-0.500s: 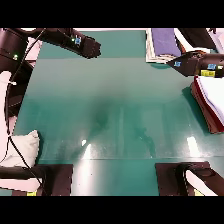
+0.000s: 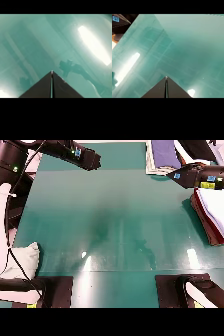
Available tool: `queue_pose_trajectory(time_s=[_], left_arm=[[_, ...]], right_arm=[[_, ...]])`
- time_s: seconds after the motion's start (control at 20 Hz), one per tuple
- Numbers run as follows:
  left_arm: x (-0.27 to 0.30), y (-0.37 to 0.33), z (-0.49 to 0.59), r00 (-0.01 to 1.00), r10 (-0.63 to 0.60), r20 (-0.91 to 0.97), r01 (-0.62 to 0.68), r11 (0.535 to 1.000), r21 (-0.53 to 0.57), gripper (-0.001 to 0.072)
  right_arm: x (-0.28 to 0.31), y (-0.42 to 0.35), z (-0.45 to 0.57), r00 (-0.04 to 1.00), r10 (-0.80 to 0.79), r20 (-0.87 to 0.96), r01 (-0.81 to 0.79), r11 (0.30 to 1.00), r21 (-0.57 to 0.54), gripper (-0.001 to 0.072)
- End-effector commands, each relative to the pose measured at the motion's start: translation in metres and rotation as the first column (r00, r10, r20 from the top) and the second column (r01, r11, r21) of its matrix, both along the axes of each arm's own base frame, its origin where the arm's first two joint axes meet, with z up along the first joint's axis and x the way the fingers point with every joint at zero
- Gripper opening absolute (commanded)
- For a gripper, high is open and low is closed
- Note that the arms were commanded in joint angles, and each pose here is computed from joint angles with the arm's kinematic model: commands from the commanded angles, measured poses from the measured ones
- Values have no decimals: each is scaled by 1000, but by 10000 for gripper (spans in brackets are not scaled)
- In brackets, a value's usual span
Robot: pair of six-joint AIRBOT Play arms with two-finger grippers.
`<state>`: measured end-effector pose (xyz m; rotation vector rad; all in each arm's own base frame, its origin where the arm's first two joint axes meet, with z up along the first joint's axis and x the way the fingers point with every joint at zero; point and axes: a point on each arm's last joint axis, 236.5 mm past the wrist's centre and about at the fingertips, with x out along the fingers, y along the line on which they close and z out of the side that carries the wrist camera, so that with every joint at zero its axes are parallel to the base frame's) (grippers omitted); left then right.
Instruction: Fold the shirts.
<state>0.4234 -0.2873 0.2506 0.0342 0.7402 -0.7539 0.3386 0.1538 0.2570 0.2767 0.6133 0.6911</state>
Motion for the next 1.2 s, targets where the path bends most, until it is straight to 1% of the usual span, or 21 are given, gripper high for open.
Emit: queue_pose_trajectory(time_s=[0.0, 0.1, 0.25, 0.35, 0.45, 0.55, 0.65, 0.75, 0.8, 0.95, 1.1, 1.15], left_arm=[[6, -2, 7, 999, 13, 31, -12, 1000, -23, 27], [12, -4, 13, 998, 26, 56, -23, 999, -47, 27], [29, -5, 39, 985, 75, 155, -57, 992, -117, 27], [20, 14, 34, 989, 77, 123, -70, 996, -61, 27], [3, 58, 24, 993, 107, 51, -109, 993, 51, 27], [-18, 103, 29, 986, 164, -1, -163, 982, 96, 26], [-38, 148, 35, 968, 251, -6, -248, 961, 122, 26], [-62, 192, 23, 937, 348, -15, -339, 920, 196, 26], [-77, 217, 8, 911, 412, -24, -393, 884, 254, 27], [-129, 286, -53, 805, 589, -68, -510, 746, 428, 27], [-186, 326, -128, 701, 691, -176, -497, 650, 575, 30], [-205, 335, -153, 663, 716, -219, -474, 627, 618, 188]], right_arm=[[-1, 0, 0, 1000, 2, -1, -2, 1000, 0, 16], [-3, 1, -1, 1000, 10, -8, -10, 1000, -3, 16], [-6, 3, -4, 999, 24, -22, -24, 1000, -9, 16], [-6, 3, -4, 999, 24, -21, -24, 1000, -8, 16], [-5, 1, -3, 1000, 17, -16, -17, 1000, -10, 16], [-1, 0, -1, 1000, 3, -2, -3, 1000, -5, 16], [3, -2, 2, 1000, -13, 13, 13, 1000, 1, 16], [4, -2, 2, 1000, -16, 15, 16, 1000, 1, 16], [4, -2, 2, 1000, -14, 14, 14, 1000, 1, 16], [4, -2, 2, 1000, -14, 15, 14, 1000, 1, 16], [4, -2, 2, 1000, -14, 15, 14, 1000, 1, 16], [4, -2, 2, 1000, -15, 15, 15, 1000, 1, 16]])
